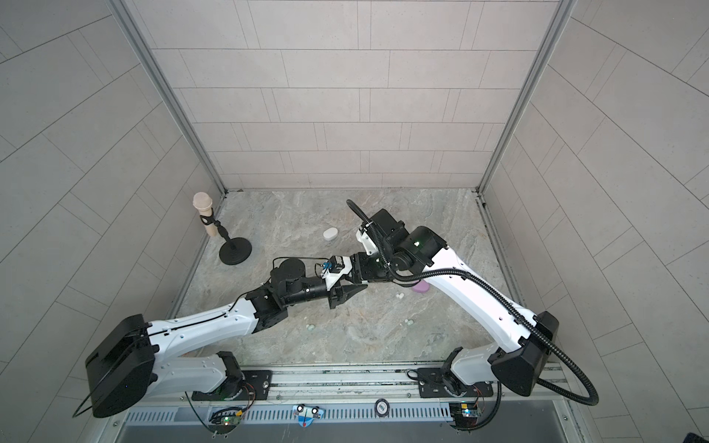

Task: Insert wireless bluetooth earbuds into charging case
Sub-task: Pass the charging case.

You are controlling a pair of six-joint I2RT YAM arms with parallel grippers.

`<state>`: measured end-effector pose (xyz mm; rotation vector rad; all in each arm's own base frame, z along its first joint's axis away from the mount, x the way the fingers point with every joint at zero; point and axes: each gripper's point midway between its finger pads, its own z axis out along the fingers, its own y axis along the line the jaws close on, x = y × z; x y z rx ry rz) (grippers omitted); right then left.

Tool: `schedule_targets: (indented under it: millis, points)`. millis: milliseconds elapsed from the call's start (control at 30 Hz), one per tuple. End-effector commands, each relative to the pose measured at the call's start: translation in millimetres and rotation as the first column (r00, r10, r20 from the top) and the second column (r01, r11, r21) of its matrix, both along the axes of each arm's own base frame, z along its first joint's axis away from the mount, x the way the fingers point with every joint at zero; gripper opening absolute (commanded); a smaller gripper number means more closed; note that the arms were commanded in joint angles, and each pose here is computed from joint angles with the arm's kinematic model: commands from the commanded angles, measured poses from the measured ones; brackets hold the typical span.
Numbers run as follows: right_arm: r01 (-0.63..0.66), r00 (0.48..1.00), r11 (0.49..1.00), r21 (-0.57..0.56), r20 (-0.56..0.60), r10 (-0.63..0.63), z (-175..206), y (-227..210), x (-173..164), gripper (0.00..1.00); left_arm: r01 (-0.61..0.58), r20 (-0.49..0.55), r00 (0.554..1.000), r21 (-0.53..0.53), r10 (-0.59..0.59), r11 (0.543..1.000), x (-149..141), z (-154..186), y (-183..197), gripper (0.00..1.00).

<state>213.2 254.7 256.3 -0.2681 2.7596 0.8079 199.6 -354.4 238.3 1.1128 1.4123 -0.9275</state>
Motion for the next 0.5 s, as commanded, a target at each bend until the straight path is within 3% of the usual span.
schedule_targets:
  millis: [0, 467]
  points:
    - [0.005, 1.000, 1.000, -0.012, -0.005, -0.005, -2.8, -1.4, -3.2, 0.68, 0.004, 0.031, 1.000, -0.052, -0.002, 0.999, -2.6, 24.8, 0.4, 0.36]
    - [0.047, 0.998, 0.999, 0.024, 0.042, -0.048, 12.7, -11.3, -0.6, 0.85, 0.002, 0.004, 1.000, -0.045, -0.002, 0.999, -5.9, 15.7, 4.3, 0.29]
